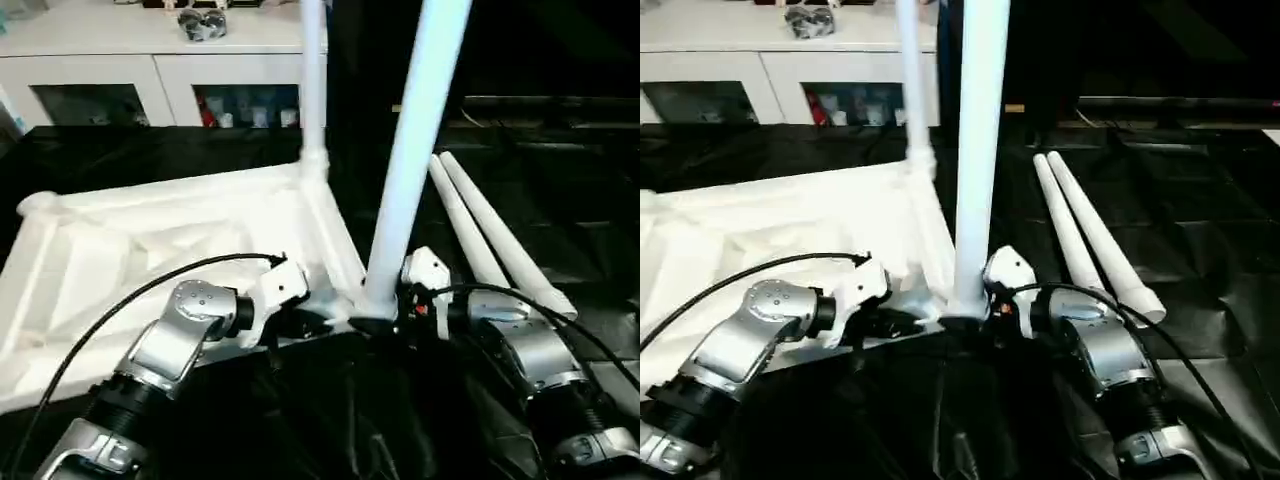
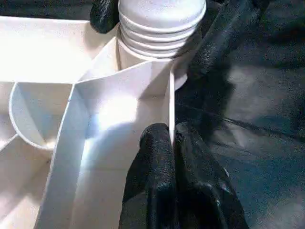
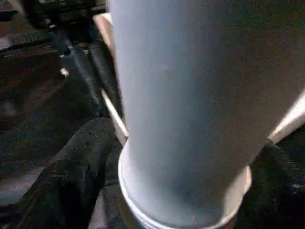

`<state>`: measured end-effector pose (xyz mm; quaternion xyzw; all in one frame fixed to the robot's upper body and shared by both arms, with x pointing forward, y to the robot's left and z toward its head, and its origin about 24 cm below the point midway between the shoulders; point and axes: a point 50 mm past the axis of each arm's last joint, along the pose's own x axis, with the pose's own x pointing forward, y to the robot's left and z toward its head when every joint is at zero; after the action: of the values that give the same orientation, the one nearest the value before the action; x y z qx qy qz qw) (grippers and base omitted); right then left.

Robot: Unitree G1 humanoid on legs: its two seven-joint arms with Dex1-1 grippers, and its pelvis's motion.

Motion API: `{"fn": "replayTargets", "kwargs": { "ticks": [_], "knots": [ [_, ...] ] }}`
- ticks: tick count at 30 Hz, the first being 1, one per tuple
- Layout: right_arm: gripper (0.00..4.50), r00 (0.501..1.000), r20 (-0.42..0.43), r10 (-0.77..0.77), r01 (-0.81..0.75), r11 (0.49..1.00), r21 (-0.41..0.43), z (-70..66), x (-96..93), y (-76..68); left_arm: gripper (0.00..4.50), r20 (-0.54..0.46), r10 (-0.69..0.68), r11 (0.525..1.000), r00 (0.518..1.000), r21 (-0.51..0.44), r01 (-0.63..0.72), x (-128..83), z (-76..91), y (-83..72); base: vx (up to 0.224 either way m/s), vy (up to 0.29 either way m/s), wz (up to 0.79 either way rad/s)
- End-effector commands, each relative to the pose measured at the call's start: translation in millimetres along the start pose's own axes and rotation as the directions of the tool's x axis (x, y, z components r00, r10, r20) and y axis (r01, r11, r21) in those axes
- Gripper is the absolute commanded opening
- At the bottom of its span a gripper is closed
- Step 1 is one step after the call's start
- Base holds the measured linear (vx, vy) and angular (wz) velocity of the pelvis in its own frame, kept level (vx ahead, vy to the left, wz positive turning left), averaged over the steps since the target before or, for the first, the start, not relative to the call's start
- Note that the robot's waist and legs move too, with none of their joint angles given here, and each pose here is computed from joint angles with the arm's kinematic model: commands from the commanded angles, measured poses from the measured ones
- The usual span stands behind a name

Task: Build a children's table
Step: Rotate leg to tighten

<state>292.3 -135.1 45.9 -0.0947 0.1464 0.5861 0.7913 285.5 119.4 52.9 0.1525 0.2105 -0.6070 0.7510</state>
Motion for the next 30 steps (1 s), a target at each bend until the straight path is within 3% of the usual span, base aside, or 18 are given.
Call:
{"fn": "replayTargets", "kwargs": {
  "ticks": [1,9,11,14,18,21,23,25,27,30],
  "knots": [
    [3.34,0.990,-0.001,0.143,-0.143,0.990,0.002,-0.9,13.5,17.3,0.00,0.067,-0.024,0.997,0.997,0.081,0.018,1,21.2,-1.3,0.000,0.000,0.00],
    [2.82,0.989,0.001,0.145,-0.145,0.989,0.014,-1.2,16.1,20.1,0.00,0.049,0.017,0.997,0.999,0.070,-0.021,1,17.9,1.9,0.000,0.000,0.00],
    [2.77,0.996,0.012,0.093,-0.093,0.995,0.023,-1.0,20.2,17.5,0.00,0.049,0.068,0.996,0.996,0.058,-0.071,4,19.0,6.2,0.000,0.000,0.00],
    [2.76,0.993,0.010,-0.120,0.120,0.991,0.061,-2.7,33.4,4.3,0.00,0.046,0.201,0.979,0.978,0.017,-0.202,11,23.8,17.7,0.000,0.000,0.00],
    [2.74,0.920,-0.014,-0.391,0.388,0.907,0.164,-5.5,52.8,-13.4,0.00,0.046,0.390,0.919,0.920,-0.079,-0.386,24,35.0,33.5,0.000,0.000,0.00],
    [2.74,0.862,-0.016,-0.507,0.495,0.833,0.247,-2.5,62.4,-20.4,0.00,0.049,0.456,0.886,0.888,-0.113,-0.449,34,42.4,38.5,0.000,0.000,0.00],
    [2.74,0.836,-0.004,-0.549,0.528,0.803,0.276,1.3,68.3,-22.2,0.00,0.076,0.474,0.878,0.877,-0.120,-0.464,42,50.2,40.1,0.000,0.000,0.00],
    [2.74,0.839,0.012,-0.544,0.519,0.806,0.284,3.0,70.0,-21.6,0.00,0.089,0.468,0.881,0.879,-0.118,-0.458,44,52.9,39.5,0.000,0.000,0.00],
    [3.44,0.840,0.032,-0.541,0.507,0.806,0.307,5.1,72.1,-21.6,0.00,0.108,0.425,0.904,0.899,-0.092,-0.417,49,56.5,35.5,0.000,0.000,0.00],
    [3.54,0.845,0.045,-0.533,0.496,0.812,0.308,6.1,71.9,-21.6,0.00,0.113,0.397,0.917,0.911,-0.077,-0.391,52,56.5,32.8,0.000,0.000,0.00]
  ]
}}
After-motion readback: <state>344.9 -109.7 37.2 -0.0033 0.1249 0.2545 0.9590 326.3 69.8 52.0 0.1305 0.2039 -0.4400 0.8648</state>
